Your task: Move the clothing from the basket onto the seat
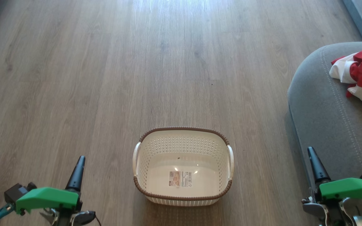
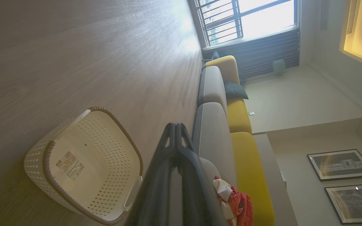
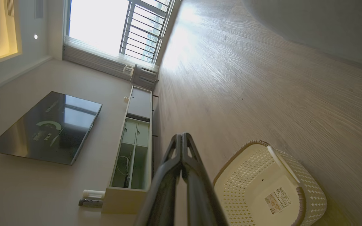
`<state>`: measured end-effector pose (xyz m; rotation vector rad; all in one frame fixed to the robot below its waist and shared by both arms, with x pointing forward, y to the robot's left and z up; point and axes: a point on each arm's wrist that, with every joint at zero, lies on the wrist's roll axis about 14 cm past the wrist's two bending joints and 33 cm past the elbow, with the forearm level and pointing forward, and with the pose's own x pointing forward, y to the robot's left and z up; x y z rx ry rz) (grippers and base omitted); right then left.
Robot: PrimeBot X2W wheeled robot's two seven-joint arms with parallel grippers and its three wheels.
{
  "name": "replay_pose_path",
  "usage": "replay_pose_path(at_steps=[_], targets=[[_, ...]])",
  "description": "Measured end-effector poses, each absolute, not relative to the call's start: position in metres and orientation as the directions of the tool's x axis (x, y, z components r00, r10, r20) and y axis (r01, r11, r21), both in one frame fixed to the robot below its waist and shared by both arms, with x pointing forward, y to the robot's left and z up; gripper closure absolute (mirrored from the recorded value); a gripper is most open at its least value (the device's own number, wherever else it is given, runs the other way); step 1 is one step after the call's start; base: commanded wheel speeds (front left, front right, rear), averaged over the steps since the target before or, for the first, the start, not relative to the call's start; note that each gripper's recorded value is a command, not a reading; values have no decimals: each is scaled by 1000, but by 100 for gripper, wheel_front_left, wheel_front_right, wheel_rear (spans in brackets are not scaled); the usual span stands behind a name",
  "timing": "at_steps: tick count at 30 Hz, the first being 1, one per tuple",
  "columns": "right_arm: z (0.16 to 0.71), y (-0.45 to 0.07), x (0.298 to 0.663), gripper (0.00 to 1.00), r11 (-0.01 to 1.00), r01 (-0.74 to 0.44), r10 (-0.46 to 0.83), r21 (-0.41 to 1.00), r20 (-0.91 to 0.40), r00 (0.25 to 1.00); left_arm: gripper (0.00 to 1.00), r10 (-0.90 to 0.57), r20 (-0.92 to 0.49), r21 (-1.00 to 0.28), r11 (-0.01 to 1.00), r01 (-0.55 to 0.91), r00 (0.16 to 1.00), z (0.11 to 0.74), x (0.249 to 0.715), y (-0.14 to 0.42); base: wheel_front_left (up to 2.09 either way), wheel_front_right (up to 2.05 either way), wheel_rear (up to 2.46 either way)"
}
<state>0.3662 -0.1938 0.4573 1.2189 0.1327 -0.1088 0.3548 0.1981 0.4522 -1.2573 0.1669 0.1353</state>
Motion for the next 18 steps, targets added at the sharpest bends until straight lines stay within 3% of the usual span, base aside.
replay_pose_path(at_steps=[18], targets=[[465, -200, 368, 100, 130, 133, -20, 983, -131, 991, 100, -18, -147, -982, 125, -144, 989, 464, 366, 191, 0, 0, 0]])
